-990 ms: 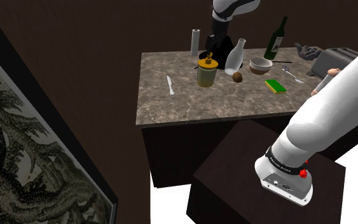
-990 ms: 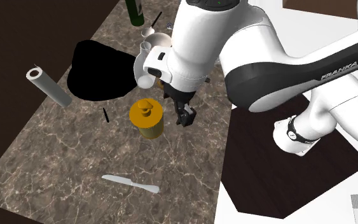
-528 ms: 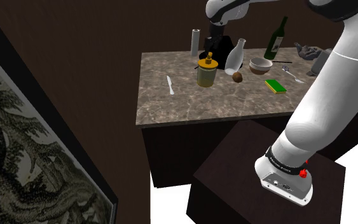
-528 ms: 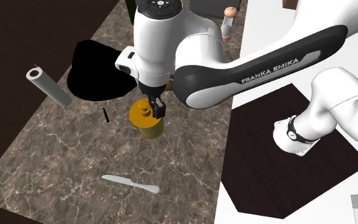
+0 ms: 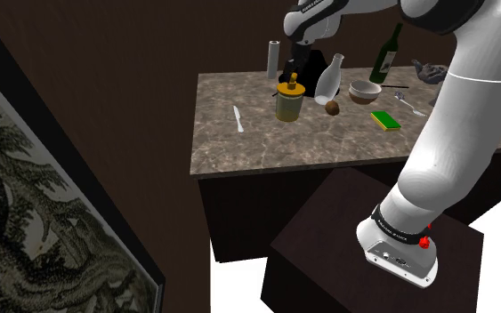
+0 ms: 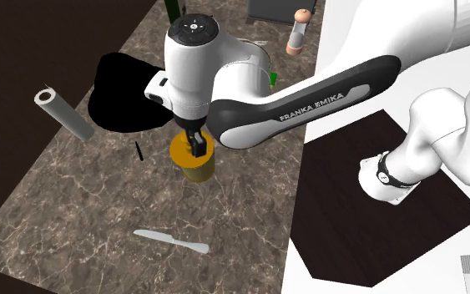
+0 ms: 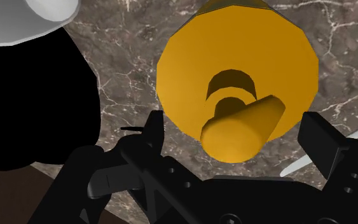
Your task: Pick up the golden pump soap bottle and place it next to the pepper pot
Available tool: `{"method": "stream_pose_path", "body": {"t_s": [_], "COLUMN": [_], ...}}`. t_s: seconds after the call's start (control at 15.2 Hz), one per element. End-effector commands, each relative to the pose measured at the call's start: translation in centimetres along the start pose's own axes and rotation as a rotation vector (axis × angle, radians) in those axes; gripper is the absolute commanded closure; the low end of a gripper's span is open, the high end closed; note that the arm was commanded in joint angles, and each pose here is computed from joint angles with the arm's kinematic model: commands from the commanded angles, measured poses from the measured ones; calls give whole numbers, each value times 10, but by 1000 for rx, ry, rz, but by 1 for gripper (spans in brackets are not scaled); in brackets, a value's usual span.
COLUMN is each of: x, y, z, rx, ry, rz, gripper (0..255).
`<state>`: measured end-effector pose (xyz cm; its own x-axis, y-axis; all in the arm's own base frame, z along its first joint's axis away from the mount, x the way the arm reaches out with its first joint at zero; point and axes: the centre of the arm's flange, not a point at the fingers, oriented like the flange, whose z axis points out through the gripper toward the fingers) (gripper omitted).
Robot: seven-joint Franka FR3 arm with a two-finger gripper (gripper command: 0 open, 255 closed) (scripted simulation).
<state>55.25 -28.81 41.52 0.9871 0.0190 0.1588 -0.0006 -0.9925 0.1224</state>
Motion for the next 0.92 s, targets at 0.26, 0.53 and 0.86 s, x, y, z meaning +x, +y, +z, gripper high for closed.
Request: {"method": "stream_pose_path", "body": {"t_s": [0.26, 0.53, 0.86], "x": [0, 0, 0], "y": [-1, -1, -1], "z": [14, 13, 13], "rx": [0, 0, 0], "ry": [0, 0, 0], "rz": [0, 0, 0], "gripper": [0, 0, 255]}}
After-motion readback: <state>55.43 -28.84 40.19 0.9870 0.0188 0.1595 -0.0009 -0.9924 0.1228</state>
